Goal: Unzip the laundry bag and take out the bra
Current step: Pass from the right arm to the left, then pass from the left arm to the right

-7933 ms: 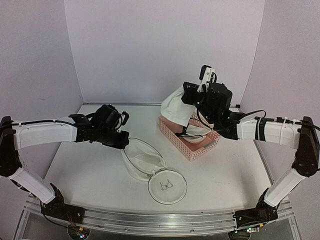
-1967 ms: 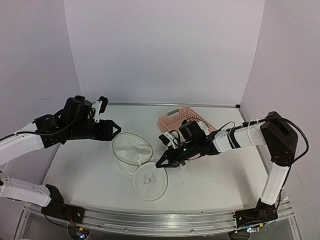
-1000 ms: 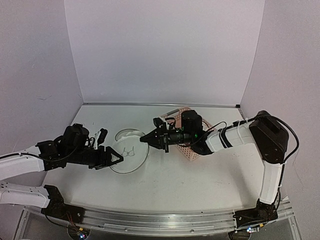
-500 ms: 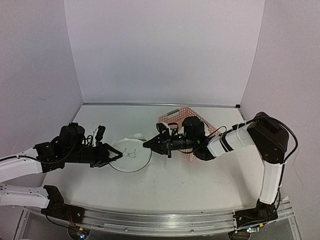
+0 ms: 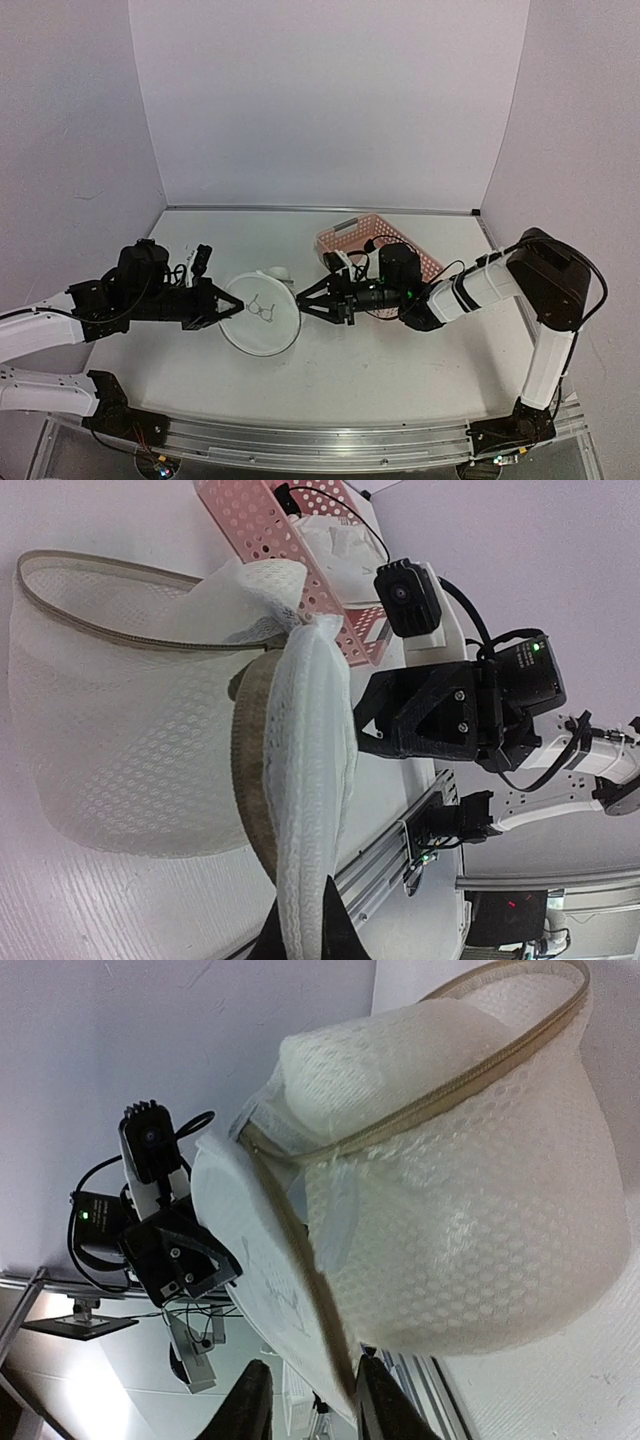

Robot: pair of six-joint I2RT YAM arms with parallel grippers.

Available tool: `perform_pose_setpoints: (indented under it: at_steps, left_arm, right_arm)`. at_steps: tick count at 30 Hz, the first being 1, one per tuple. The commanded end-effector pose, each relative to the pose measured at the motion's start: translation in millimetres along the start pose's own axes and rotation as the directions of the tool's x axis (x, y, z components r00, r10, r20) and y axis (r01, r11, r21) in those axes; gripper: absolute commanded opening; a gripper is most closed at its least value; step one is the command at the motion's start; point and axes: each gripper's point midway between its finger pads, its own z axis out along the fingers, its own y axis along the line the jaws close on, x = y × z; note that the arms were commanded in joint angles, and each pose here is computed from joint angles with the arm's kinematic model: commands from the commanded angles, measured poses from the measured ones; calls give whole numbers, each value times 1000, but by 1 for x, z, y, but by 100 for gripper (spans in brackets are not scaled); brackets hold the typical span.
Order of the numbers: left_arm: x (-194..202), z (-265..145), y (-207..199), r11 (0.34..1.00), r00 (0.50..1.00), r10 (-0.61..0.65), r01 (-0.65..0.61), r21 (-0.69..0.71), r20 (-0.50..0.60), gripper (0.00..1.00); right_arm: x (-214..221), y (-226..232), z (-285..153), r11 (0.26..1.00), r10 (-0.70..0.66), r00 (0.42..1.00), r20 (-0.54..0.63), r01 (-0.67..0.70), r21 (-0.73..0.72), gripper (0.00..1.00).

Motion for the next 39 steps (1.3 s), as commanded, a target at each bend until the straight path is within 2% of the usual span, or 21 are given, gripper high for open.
perform_pose_setpoints:
  at_steps: [1,5,7,10,14,18,19,22,27,32,37,39]
  left_arm:
    - [-26,-10,-43,993,997,32,-40,113,70,0]
    - [-29,-9,-50,990,997,26,-35,136,69,0]
    - [-30,-9,-53,989,997,16,-26,147,70,0]
    - [-32,-9,-59,985,997,-10,-3,174,71,0]
    - [-36,-8,-64,981,996,-38,23,193,75,0]
    - [-36,-5,-62,978,994,-80,65,198,69,0]
    - [-35,-4,-61,978,994,-92,78,195,64,0]
    - [-36,-3,-63,971,991,-114,97,220,65,0]
    - [-34,-2,-61,965,989,-140,124,229,55,0]
    - [-33,-1,-60,963,987,-154,138,233,49,0]
    - [-32,-2,-61,960,986,-162,146,238,47,0]
    - [-33,-2,-62,959,985,-166,150,242,47,0]
  right_arm:
    - [2,46,-14,971,-222,973,53,226,-75,37]
    - [8,52,-23,934,-348,935,69,353,-62,42]
    - [11,53,-29,896,-441,894,78,444,-28,45]
    - [20,53,-34,779,-628,776,66,625,61,47]
    - [31,67,-43,529,-848,526,67,833,160,50]
    - [44,77,-45,251,-968,250,30,941,227,52]
    - [48,77,-44,142,-989,145,4,961,238,53]
    - [56,76,-39,-37,-998,-24,-54,966,256,55]
    - [62,65,-32,-260,-963,-224,-148,916,305,58]
    - [69,65,-23,-436,-899,-380,-217,824,361,60]
    - [74,65,-9,-587,-809,-505,-301,708,392,62]
    - [73,65,-6,-631,-776,-537,-331,658,411,64]
